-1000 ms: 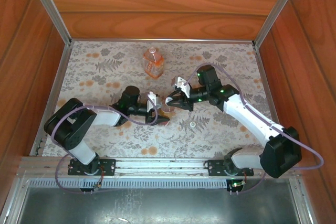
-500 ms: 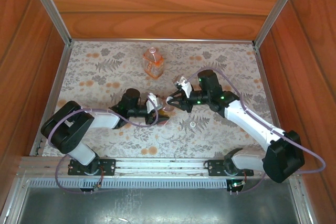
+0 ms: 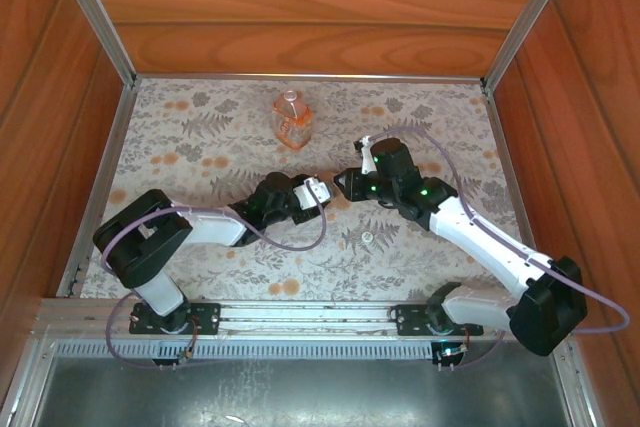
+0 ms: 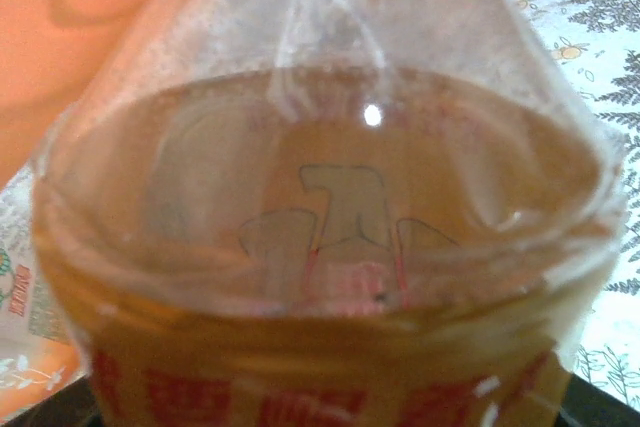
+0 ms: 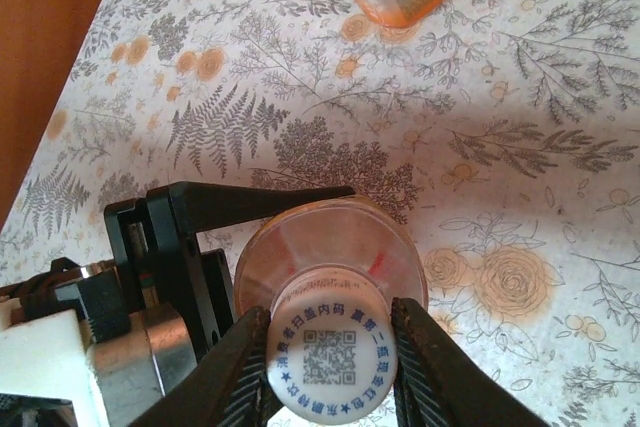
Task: Screw on the bottle caps
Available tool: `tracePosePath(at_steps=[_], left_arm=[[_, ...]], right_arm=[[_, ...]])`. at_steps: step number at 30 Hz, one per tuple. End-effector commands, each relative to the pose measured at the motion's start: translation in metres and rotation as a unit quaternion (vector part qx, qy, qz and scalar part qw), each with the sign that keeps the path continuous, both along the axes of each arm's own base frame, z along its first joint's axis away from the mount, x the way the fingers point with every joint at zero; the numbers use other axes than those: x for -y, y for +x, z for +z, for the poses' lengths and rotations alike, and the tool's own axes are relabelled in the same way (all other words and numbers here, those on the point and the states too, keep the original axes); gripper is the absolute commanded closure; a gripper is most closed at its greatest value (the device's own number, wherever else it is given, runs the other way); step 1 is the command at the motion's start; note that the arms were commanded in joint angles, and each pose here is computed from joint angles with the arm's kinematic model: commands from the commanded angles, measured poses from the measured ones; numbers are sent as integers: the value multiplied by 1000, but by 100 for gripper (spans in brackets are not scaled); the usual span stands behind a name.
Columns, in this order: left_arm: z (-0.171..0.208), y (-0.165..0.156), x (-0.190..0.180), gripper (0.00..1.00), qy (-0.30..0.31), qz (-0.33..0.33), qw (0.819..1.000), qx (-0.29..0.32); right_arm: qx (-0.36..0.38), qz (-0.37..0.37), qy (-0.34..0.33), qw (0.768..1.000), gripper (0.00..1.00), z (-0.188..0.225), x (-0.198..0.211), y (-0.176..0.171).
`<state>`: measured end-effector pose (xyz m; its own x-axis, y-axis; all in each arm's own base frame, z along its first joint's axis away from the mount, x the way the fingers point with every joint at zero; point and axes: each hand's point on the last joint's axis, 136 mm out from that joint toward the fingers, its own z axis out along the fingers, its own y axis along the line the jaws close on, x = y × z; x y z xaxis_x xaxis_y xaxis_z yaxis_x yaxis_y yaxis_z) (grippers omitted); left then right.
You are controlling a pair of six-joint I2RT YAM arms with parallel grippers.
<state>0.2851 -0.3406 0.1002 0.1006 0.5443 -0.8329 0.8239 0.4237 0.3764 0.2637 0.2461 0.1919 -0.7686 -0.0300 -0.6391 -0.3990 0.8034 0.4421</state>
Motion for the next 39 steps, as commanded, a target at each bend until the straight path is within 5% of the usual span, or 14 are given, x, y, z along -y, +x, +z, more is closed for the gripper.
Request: tracePosePath(at_steps=[1, 2, 6, 9, 15, 24, 31, 39], left_arm=[[14, 0, -8, 54, -25, 0, 1000, 4], [15, -7, -9, 54, -47, -25, 998, -22], [32, -52, -6, 54, -131, -167, 968, -135], [53, -79, -5, 54, -174, -250, 931, -200], [83, -116, -7, 54, -196, -358, 882, -235], [99, -126, -12, 54, -201, -379, 879, -205], [99, -126, -13, 53, -201, -377, 882, -200], [97, -124, -13, 53, -200, -367, 887, -196]], right_arm=[[50, 43, -9, 998, 44, 26, 0, -5], [78, 84, -18, 993, 33, 34, -3, -10], [189, 228, -26, 955, 20, 54, -14, -37], [259, 342, -20, 903, 19, 67, -22, -68], [293, 419, -6, 860, 28, 89, -30, -88], [253, 459, 51, 850, 51, 115, -46, -99], [212, 472, 60, 853, 54, 113, -52, -98], [195, 476, 60, 855, 74, 110, -55, -96]])
